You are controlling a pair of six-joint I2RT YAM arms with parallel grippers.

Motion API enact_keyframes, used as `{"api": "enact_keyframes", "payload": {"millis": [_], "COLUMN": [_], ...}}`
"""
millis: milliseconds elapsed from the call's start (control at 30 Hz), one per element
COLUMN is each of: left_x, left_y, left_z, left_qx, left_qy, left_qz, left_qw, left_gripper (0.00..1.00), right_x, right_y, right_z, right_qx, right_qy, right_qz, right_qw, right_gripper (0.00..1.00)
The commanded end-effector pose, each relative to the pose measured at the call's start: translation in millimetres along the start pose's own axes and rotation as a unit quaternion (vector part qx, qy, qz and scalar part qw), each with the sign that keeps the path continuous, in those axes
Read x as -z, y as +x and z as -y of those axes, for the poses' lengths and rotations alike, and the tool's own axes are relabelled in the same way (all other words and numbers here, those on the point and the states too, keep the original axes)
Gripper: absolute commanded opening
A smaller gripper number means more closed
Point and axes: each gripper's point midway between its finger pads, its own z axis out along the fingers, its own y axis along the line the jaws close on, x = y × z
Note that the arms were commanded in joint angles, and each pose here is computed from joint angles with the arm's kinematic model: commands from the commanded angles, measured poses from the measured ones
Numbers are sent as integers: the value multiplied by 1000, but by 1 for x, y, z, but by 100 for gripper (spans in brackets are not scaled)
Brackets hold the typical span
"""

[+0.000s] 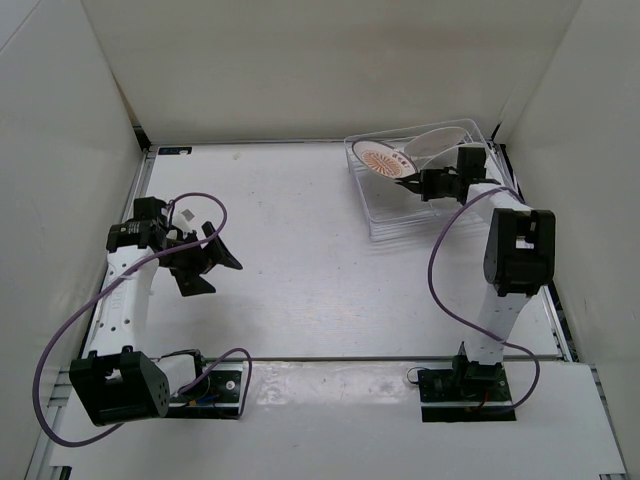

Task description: Unload the plates from the dish rack

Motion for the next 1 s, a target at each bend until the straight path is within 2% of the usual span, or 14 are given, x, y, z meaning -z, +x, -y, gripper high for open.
{"api": "enact_keyframes", "payload": {"millis": [0,67,100,267,333,367,400,433,467,500,600,800,900,967], "left_x": [2,2,2,2,2,2,2,1,1,1,-1,-2,-4,-4], "left_y": [0,0,0,1,0,0,1,0,1,1,3,5,6,6], "left_z": [6,7,7,7,7,7,6,6,6,5,5,4,4,4], "left_qx": [-9,-9,-8,-10,-9,-10,-7,-9,-5,-4,-2,3,2,6], "left_qy": [20,23,23,23,23,23,22,23,23,24,25,25,26,29], "left_qz": [8,9,8,9,11,13,12,12,13,13,11,9,9,7], "left_qw": [1000,1000,1000,1000,1000,1000,1000,1000,1000,1000,1000,1000,1000,1000], "left_gripper": [100,100,100,100,100,100,100,100,100,100,100,100,100,100], "right_x": [28,30,47,74,87,83,96,105,100,127,132,162,184,190], "right_y": [23,29,43,77,92,91,106,115,113,134,139,155,142,145], "right_z": [-72,-100,-136,-175,-174,-160,-153,-143,-120,-122,-65,45,41,35], "right_qx": [31,33,56,117,147,121,165,166,137,181,137,233,261,286], "right_qy": [-138,-181,-223,-238,-230,-198,-197,-188,-159,-180,-141,-29,-84,-85], "right_qz": [-60,-98,-114,-185,-189,-193,-204,-206,-211,-204,-206,-137,-82,-78], "right_qw": [988,978,966,946,943,953,945,946,955,945,959,962,958,951], "right_gripper": [0,0,0,0,0,0,0,0,0,0,0,0,0,0]}}
